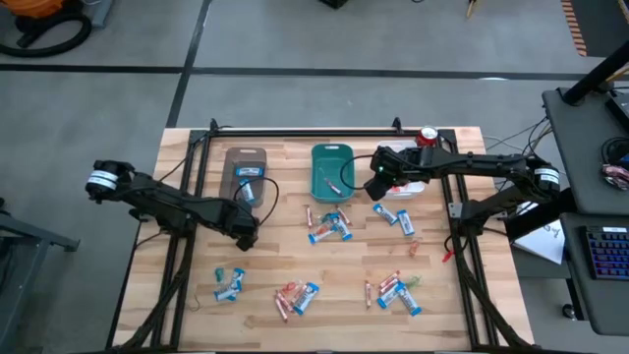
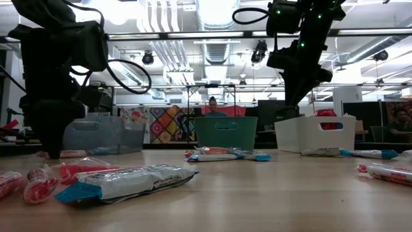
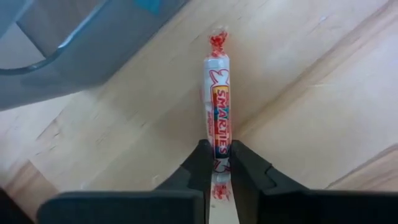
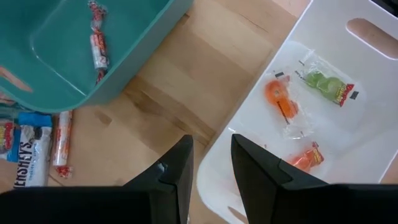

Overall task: Sort candy
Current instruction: Put the red candy into the blue bin

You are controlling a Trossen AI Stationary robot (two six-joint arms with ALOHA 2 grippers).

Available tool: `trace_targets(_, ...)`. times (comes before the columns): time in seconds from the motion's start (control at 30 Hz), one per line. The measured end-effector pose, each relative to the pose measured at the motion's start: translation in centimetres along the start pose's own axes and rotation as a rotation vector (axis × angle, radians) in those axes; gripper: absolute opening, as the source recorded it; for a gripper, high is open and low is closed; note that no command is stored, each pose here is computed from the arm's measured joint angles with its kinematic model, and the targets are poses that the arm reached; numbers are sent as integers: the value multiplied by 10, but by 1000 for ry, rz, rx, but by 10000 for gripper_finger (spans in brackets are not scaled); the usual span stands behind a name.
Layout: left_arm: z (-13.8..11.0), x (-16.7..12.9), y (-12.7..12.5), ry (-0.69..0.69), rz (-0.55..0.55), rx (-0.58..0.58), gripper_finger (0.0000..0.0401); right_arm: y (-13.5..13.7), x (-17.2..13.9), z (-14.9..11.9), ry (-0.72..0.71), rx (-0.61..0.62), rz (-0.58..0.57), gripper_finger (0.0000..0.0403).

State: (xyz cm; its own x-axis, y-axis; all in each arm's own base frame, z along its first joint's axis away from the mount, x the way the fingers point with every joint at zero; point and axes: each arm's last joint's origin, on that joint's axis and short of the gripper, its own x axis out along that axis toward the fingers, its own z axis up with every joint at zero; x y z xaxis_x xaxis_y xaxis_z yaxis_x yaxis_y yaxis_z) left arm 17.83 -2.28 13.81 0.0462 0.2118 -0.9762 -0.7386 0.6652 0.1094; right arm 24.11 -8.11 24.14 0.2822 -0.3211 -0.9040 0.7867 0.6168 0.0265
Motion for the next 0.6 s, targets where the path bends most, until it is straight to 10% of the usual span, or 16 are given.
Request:
trace_targets(0.33, -5, -40, -11, -80, -239, 244, 10, 13, -3, -4, -28, -79, 42, 102)
trace_targets(0.6, 8, -76, -29, -585, -495, 503, 10, 49, -10, 0, -283, -251, 234, 102)
